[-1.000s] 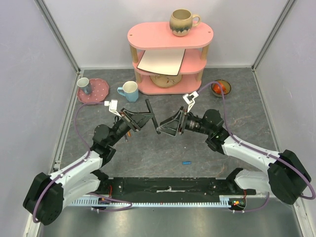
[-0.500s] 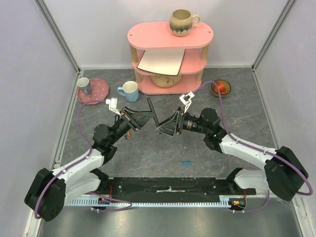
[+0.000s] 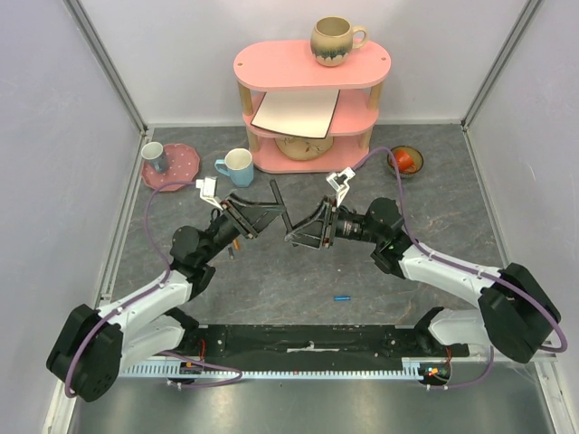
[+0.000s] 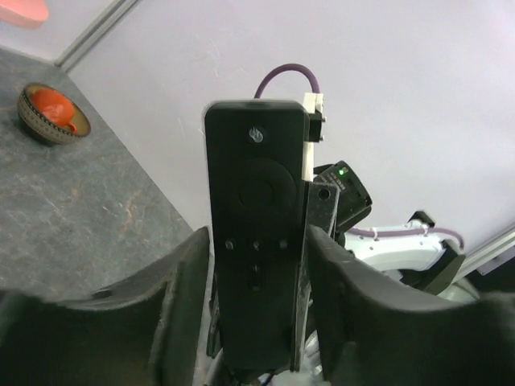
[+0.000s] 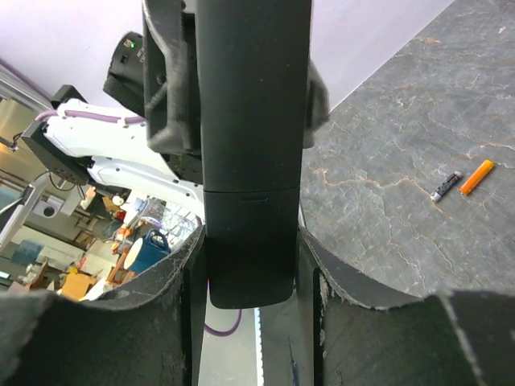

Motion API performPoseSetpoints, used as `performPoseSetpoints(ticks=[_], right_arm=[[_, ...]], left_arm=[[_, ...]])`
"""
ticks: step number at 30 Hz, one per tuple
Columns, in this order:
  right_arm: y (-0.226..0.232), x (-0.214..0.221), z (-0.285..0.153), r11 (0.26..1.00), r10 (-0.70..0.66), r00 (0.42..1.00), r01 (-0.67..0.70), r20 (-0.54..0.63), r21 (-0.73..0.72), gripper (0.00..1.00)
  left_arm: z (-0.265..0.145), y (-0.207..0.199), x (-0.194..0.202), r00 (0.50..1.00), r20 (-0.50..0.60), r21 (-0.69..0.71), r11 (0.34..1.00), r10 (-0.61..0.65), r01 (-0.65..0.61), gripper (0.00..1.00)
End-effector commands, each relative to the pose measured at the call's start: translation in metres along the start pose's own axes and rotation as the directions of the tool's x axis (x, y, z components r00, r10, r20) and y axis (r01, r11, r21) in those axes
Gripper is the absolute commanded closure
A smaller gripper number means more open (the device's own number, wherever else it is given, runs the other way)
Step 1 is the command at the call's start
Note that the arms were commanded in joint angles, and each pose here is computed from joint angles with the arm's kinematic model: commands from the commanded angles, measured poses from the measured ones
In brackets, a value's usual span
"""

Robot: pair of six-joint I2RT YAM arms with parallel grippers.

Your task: Load the batteries into the remote control

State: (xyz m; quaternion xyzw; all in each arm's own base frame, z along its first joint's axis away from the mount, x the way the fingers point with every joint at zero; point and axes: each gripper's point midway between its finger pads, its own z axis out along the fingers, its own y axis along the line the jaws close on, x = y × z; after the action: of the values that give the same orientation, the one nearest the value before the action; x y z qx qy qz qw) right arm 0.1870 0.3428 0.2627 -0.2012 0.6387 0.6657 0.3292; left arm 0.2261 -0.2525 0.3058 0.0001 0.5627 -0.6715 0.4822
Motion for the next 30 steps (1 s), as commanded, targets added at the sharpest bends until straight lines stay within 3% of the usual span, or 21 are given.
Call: performPoseSetpoints(ticks=[1,3,4,9,12,22,30], right_arm=[[0.015,-0.007,-0.004,0.992,-0.127,0.992,0.127,-0.023,-0.013,0.84],[0.003,0.000,-0.011,0.986,-0.136,0.987,0.143,-0.082,0.086,0.87],[0.001,-0.006,-0.012,0.968,-0.217,0.971,0.227,-0.097,0.110,0.87],[-0.029,0.001,-0.031,0.885,-0.282,0.932,0.344,-0.229,0.312,0.87],[-0.048,0.000,-0.039,0.803,-0.311,0.907,0.411,-0.285,0.432,0.87],[-0.059,-0.012,-0.038,0.621,-0.363,0.875,0.484,-0.321,0.617,0.89],[-0.058,-0.009,-0.025,0.567,-0.383,0.855,0.516,-0.349,0.642,0.90]], left_arm=[[0.006,-0.010,-0.005,0.999,-0.039,-0.010,1.000,-0.009,0.008,0.17],[0.004,-0.006,-0.007,0.999,-0.039,-0.050,0.999,0.016,-0.018,0.06],[0.000,0.000,-0.009,0.999,-0.036,-0.103,0.995,0.015,-0.019,0.01],[-0.007,0.003,-0.019,0.994,-0.035,-0.178,0.978,0.100,-0.105,0.01],[-0.005,0.015,-0.013,0.990,-0.106,-0.254,0.960,0.096,-0.120,0.01],[-0.003,0.050,0.005,0.982,-0.169,-0.426,0.892,0.088,-0.153,0.01],[0.007,0.063,0.022,0.977,-0.207,-0.459,0.878,0.044,-0.137,0.23]])
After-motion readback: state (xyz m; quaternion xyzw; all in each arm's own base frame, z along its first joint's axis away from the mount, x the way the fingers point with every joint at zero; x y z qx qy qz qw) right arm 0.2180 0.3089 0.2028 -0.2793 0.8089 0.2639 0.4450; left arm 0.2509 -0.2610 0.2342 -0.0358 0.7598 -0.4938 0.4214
